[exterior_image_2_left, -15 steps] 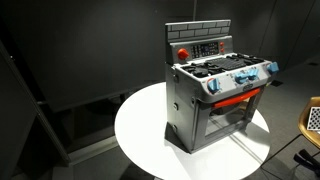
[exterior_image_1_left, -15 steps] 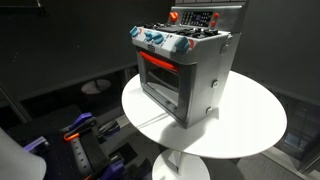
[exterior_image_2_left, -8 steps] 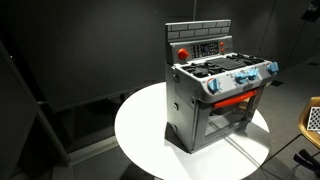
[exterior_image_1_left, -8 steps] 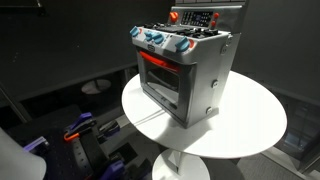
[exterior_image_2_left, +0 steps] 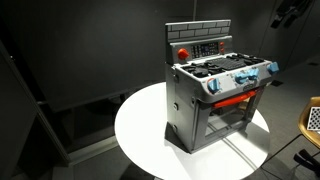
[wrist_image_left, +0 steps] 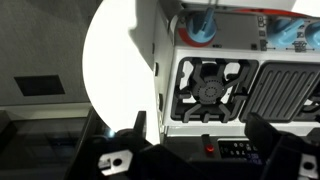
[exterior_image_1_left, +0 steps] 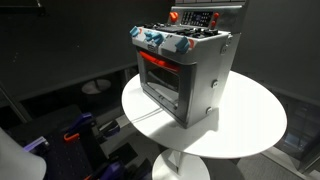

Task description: Press the bottom orange on the microwave oven controlling panel of the stove

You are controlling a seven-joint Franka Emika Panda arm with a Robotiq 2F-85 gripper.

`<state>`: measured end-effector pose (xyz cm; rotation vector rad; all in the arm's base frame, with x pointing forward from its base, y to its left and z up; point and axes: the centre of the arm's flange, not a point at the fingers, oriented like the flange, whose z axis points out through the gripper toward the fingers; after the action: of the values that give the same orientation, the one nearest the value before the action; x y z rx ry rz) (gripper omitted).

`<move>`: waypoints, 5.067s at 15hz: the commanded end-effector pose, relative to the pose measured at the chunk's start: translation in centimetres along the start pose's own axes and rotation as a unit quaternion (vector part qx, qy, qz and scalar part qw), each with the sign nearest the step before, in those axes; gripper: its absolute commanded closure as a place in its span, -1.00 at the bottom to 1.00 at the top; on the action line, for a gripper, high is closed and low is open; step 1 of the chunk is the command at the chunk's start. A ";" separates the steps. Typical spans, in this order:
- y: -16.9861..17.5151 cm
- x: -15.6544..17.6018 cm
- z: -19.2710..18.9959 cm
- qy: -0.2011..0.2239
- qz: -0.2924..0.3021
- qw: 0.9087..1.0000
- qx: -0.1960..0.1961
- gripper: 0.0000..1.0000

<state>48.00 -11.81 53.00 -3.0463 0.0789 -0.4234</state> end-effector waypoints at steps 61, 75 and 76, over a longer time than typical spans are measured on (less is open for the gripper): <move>-3.2 14.3 14.2 -0.037 0.119 0.992 -0.036 -1.00; -3.0 11.8 12.3 -0.113 0.097 0.988 -0.042 -1.00; -3.0 11.4 11.8 -0.117 0.095 0.988 -0.046 -1.00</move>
<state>63.39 -8.58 43.14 -3.0820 0.4223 -0.0873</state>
